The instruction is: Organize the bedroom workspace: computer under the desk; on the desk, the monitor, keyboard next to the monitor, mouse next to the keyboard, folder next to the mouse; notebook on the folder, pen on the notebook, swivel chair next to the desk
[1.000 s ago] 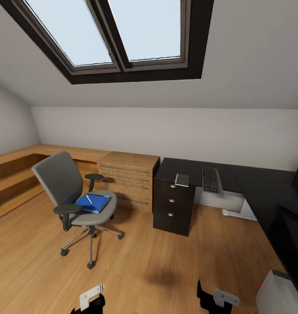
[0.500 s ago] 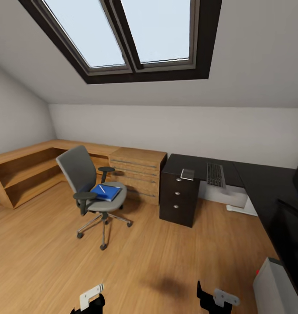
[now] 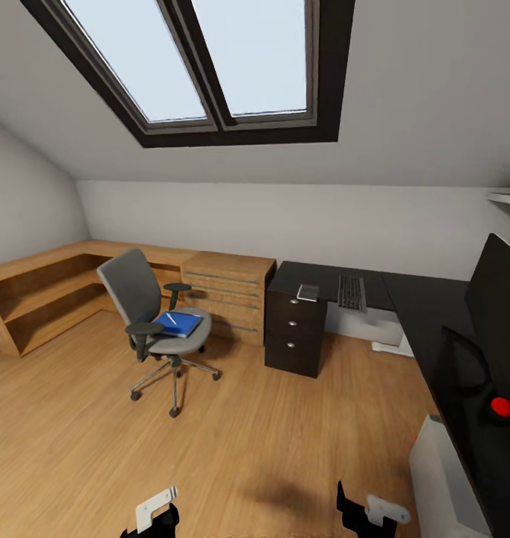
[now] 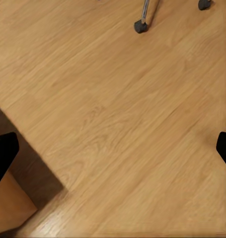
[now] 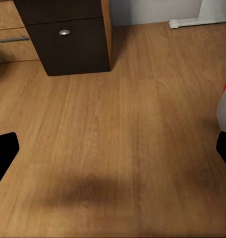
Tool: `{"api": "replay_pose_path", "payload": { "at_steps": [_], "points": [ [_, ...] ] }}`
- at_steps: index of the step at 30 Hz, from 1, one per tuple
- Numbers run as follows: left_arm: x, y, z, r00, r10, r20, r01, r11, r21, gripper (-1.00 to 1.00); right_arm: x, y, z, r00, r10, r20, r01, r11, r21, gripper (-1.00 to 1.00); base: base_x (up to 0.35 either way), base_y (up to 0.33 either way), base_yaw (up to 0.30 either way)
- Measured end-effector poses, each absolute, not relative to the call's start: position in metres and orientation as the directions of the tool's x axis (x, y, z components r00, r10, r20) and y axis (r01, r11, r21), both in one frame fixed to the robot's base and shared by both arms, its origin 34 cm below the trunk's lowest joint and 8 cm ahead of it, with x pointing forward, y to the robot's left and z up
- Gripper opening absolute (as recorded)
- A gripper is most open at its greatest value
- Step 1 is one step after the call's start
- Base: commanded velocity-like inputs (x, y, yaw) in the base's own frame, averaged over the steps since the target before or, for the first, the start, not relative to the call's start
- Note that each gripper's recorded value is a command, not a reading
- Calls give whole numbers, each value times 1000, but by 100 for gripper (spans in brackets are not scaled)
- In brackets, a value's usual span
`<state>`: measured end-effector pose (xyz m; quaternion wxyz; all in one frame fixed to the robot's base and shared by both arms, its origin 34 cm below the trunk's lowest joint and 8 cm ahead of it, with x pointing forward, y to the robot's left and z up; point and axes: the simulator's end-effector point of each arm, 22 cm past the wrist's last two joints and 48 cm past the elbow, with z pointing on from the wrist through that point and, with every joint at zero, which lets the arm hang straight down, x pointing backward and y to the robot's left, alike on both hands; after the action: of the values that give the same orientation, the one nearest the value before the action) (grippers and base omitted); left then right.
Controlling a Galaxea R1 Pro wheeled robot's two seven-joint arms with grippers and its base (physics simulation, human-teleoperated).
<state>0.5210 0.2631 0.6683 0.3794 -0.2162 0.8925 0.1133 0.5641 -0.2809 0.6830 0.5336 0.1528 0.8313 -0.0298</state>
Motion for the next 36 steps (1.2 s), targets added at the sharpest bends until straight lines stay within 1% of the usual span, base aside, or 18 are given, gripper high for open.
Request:
{"api": "replay_pose_path", "payload": {
  "at_steps": [10, 14, 36],
  "points": [
    [522, 263, 671, -613, -300, -731, -474, 880, 37, 100, 566, -281, 686, -379, 221, -899, 283, 952, 115, 100, -25, 0, -261],
    [522, 263, 672, -612, -299, -732, -474, 880, 36, 100, 566, -279, 686, -379, 217, -900, 277, 954, 113, 100, -3, 0, -169],
    [522, 261, 680, -611, -298, -733, -472, 881, 35, 100, 566, -275, 695, -383, 208, -900, 262, 959, 110, 100, 0, 0, -15]
  ]
}}
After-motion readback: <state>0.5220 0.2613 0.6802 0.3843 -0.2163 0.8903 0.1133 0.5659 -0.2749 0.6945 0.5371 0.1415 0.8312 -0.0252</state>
